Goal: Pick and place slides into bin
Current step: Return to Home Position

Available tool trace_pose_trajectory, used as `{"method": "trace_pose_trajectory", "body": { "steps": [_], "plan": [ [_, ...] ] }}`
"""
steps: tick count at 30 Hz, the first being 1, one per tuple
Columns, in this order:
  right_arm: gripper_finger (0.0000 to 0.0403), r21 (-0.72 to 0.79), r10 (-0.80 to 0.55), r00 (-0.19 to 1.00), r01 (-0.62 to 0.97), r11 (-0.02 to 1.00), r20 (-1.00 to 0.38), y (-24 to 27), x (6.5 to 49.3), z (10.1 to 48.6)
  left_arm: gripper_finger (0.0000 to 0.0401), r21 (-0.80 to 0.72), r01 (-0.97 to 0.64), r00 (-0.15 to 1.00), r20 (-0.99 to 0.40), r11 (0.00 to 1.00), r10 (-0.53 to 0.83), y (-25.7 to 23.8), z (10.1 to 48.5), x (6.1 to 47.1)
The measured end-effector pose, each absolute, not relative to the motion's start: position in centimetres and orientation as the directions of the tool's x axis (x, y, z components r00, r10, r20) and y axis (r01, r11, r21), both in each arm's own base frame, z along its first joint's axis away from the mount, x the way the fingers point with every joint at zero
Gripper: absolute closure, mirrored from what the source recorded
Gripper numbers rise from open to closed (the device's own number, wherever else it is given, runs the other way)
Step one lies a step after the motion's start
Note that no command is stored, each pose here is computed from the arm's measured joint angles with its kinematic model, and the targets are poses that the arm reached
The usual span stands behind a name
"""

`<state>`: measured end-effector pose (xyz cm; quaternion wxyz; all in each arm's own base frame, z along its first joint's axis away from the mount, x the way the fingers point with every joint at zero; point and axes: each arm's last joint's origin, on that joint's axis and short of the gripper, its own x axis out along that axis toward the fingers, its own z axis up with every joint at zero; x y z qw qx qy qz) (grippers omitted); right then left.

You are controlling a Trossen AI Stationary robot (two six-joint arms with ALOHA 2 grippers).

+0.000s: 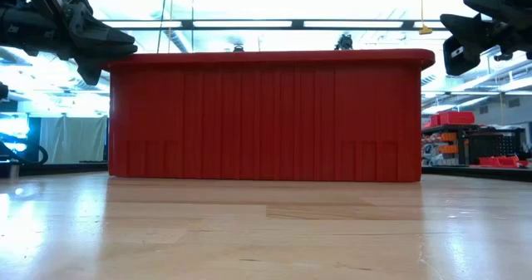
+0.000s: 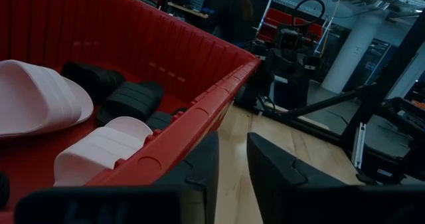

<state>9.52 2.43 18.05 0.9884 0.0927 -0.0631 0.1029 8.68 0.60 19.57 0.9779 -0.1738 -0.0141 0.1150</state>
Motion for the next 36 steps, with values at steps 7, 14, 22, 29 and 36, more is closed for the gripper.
{"method": "trace_pose_trajectory", "body": {
  "steps": [7, 14, 22, 29, 36],
  "plan": [
    [0.0243, 0.170, 0.191, 0.971, -0.215, 0.962, 0.144, 2.43, 9.52, 18.05, 0.0310, -0.343, -0.220, 0.973, -0.012, 0.913, 0.230, 0.60, 19.57, 8.68],
    [0.0243, 0.170, 0.192, 0.971, -0.215, 0.962, 0.144, 2.43, 9.52, 18.05, 0.0320, -0.343, -0.220, 0.973, -0.012, 0.913, 0.230, 0.60, 19.57, 8.68],
    [0.0243, 0.170, 0.192, 0.971, -0.215, 0.962, 0.144, 2.43, 9.52, 18.05, 0.0314, -0.343, -0.220, 0.973, -0.012, 0.913, 0.230, 0.60, 19.57, 8.68],
    [0.0243, 0.170, 0.192, 0.971, -0.215, 0.962, 0.144, 2.43, 9.52, 18.05, 0.0312, -0.343, -0.220, 0.973, -0.012, 0.913, 0.230, 0.60, 19.57, 8.68],
    [0.0243, 0.170, 0.192, 0.971, -0.215, 0.962, 0.144, 2.43, 9.52, 18.05, 0.0321, -0.343, -0.220, 0.973, -0.012, 0.913, 0.230, 0.60, 19.57, 8.68]
  ]
}}
